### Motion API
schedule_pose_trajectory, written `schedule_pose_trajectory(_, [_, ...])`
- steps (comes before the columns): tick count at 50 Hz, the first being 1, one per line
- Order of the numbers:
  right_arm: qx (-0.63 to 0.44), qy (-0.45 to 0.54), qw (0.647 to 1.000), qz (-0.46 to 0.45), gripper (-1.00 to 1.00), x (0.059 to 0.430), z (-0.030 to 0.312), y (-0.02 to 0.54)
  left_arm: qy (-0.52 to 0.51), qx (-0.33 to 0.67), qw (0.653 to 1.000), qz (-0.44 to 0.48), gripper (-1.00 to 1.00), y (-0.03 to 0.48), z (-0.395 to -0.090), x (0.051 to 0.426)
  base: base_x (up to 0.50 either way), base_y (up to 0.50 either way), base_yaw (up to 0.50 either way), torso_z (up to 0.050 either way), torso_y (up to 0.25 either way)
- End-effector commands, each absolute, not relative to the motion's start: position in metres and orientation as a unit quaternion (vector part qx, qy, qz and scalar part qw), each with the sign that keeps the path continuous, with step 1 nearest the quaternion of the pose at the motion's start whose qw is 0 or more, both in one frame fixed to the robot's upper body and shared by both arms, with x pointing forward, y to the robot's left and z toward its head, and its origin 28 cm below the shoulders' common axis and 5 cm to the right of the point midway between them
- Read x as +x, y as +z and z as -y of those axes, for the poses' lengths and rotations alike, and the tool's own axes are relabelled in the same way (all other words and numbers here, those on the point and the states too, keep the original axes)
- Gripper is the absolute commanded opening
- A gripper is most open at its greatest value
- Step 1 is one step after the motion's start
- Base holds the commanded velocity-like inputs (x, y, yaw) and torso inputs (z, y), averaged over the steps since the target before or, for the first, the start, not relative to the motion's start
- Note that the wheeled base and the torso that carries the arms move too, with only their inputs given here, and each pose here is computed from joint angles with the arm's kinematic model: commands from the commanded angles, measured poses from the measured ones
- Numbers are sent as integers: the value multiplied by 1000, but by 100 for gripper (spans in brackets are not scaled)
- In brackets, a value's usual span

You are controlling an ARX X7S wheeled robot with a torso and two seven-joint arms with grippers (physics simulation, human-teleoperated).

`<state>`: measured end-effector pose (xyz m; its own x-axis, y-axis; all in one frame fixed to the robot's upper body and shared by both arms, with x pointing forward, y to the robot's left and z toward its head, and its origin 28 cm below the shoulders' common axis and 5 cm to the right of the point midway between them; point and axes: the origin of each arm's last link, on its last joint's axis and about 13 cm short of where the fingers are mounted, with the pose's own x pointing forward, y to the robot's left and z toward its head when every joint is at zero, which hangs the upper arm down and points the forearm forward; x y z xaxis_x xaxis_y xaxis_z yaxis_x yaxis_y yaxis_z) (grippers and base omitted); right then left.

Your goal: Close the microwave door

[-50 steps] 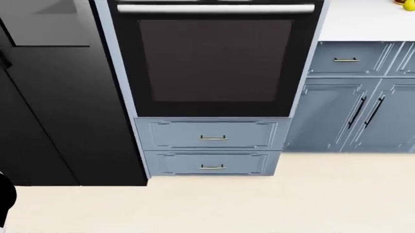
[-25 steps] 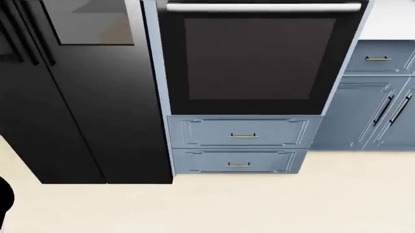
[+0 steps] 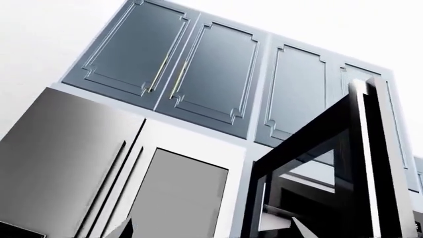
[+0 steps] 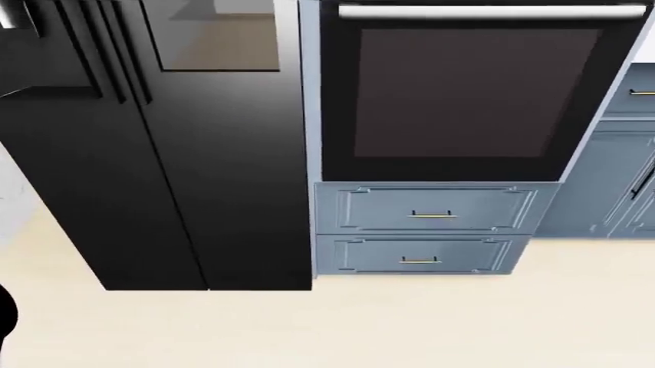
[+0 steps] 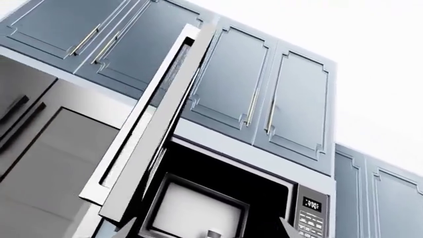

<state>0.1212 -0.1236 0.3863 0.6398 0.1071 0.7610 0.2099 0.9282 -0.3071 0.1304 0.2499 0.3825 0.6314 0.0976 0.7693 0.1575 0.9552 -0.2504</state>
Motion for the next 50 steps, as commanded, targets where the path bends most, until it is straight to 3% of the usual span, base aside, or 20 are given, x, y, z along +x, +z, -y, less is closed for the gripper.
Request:
schedule_pose_trajectory(1, [-188, -30, 885, 424, 100, 121, 124, 387, -18, -148, 891, 428, 100, 382, -249, 130, 0, 500, 0, 0, 0])
schedule_pose_trajectory(30, [-190, -24, 882, 430, 100, 120, 123, 386, -18, -149, 890, 430, 100, 382, -250, 129, 5, 500, 0, 0, 0])
schedule_pose_trajectory(50, [-191, -13, 883, 429, 100, 119, 124, 386, -20, -148, 891, 429, 100, 381, -249, 130, 445, 279, 0, 0, 0])
